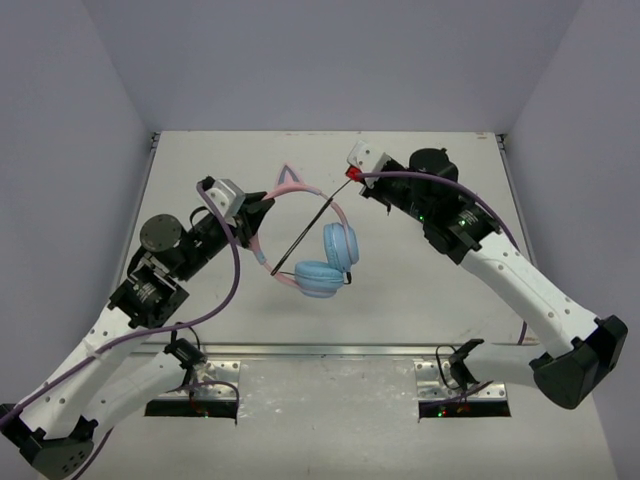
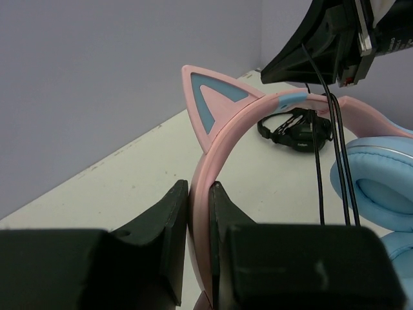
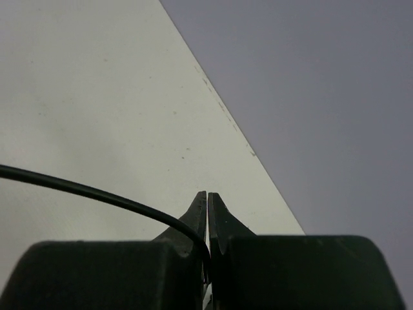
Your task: Wrap the headphones
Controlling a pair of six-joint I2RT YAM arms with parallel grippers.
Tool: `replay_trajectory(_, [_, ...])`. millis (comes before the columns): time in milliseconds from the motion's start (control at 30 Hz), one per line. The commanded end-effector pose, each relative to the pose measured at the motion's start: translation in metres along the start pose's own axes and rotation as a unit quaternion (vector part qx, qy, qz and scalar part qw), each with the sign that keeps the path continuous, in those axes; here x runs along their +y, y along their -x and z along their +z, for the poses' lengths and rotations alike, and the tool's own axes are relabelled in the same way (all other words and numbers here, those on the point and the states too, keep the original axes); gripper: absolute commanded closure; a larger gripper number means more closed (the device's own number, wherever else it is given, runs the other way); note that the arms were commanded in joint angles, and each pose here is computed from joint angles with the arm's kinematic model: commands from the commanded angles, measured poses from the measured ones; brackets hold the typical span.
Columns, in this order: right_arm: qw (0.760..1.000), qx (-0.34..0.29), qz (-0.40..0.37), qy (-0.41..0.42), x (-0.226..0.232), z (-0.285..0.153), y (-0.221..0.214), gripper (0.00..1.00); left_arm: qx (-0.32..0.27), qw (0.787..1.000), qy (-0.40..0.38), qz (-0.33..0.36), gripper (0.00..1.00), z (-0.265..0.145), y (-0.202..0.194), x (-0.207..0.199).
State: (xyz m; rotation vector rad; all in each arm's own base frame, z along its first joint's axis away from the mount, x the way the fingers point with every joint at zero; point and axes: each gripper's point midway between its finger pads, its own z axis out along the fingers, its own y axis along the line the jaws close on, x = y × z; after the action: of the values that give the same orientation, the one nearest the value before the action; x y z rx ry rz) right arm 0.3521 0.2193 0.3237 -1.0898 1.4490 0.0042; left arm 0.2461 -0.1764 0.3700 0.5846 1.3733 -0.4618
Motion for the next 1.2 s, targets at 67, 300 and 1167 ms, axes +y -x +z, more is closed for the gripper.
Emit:
replay_trajectory(67, [0.997,-0.056,0.052,-0.010,-0.003,-0.011,0.019,0.99,-0.101,0.994,0.016,-0.039,1.00,-0.006,0.063,0.009])
replay_trajectory(300, [0.992,-0.053,0.093,0.070,0.041,-0.006,0.004,0.99,-0.137,0.985,0.029,-0.097,1.00,-0.008,0.081,0.017])
replay_trajectory(1167, [0.918,-0.191,0.290,0.191,0.110,-0.010,0.050,0.98,-0.211,0.930,0.107,-0.282,1.00,-0.038,0.143,0.054])
